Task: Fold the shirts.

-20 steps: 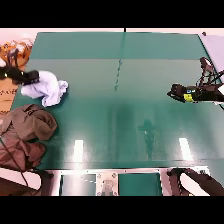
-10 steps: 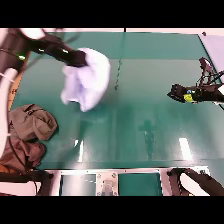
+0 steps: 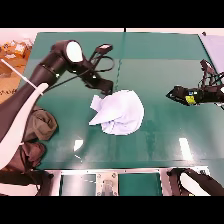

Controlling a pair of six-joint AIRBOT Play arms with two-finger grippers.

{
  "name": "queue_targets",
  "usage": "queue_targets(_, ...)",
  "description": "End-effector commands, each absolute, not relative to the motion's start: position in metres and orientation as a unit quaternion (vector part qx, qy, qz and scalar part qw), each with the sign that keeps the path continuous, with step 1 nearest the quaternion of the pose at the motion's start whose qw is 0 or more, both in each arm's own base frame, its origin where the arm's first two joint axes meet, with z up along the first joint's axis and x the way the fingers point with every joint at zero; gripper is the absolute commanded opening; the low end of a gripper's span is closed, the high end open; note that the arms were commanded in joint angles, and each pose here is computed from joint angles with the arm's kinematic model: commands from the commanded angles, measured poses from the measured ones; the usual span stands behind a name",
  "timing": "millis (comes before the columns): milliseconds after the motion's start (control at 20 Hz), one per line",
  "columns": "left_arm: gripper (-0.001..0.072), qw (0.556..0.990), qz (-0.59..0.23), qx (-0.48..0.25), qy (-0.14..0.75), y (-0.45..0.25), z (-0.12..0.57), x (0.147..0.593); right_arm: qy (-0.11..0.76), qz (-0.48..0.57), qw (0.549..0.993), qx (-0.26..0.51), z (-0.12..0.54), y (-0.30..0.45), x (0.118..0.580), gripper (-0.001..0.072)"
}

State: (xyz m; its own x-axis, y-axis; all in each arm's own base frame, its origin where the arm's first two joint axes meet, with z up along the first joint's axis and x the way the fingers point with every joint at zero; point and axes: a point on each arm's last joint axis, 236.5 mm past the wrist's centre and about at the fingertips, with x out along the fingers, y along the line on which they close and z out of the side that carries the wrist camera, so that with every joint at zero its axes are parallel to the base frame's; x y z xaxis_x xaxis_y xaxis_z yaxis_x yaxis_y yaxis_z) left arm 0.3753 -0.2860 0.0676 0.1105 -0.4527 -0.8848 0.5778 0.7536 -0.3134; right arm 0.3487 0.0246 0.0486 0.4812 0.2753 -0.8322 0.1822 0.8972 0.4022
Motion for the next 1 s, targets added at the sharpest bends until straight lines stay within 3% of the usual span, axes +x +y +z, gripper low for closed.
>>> queue_targets(0,0.0671,0.694,-0.290,0.045,0.658,-0.228,0.036,0.357,0.524,0.018,0.819,0.234,0.039,0.017,0.346,0.0443)
queue_targets(200,0.0671,0.678,-0.259,0.024,0.688,-0.210,-0.039,0.343,0.574,0.032,0.778,0.252,-0.009,0.041,0.334,0.0513)
queue_targets(350,0.0669,0.732,-0.223,0.059,0.641,-0.188,-0.058,0.379,0.607,0.079,0.746,0.264,-0.034,0.084,0.323,0.0513)
queue_targets(450,0.0669,0.774,-0.200,0.013,0.600,-0.179,-0.053,0.415,0.588,0.122,0.756,0.261,-0.026,0.118,0.332,0.0512)
queue_targets(650,0.0669,0.740,-0.262,-0.073,0.615,-0.206,-0.070,0.410,0.545,0.179,0.789,0.221,-0.009,0.177,0.353,0.0517)
queue_targets(700,0.0669,0.732,-0.281,-0.085,0.614,-0.218,-0.073,0.407,0.543,0.192,0.789,0.213,-0.008,0.191,0.356,0.0552)
queue_targets(800,0.0667,0.724,-0.317,-0.113,0.602,-0.247,-0.073,0.406,0.550,0.215,0.783,0.196,-0.010,0.217,0.361,0.0552)
queue_targets(850,0.0597,0.727,-0.326,-0.117,0.593,-0.253,-0.072,0.408,0.554,0.224,0.779,0.190,-0.013,0.229,0.365,0.0552)
queue_targets(900,0.0420,0.730,-0.328,-0.115,0.588,-0.255,-0.073,0.410,0.561,0.231,0.774,0.183,-0.018,0.239,0.368,0.0551)
queue_targets(950,0.0163,0.736,-0.325,-0.101,0.585,-0.252,-0.078,0.413,0.567,0.233,0.769,0.180,-0.024,0.245,0.371,0.0551)
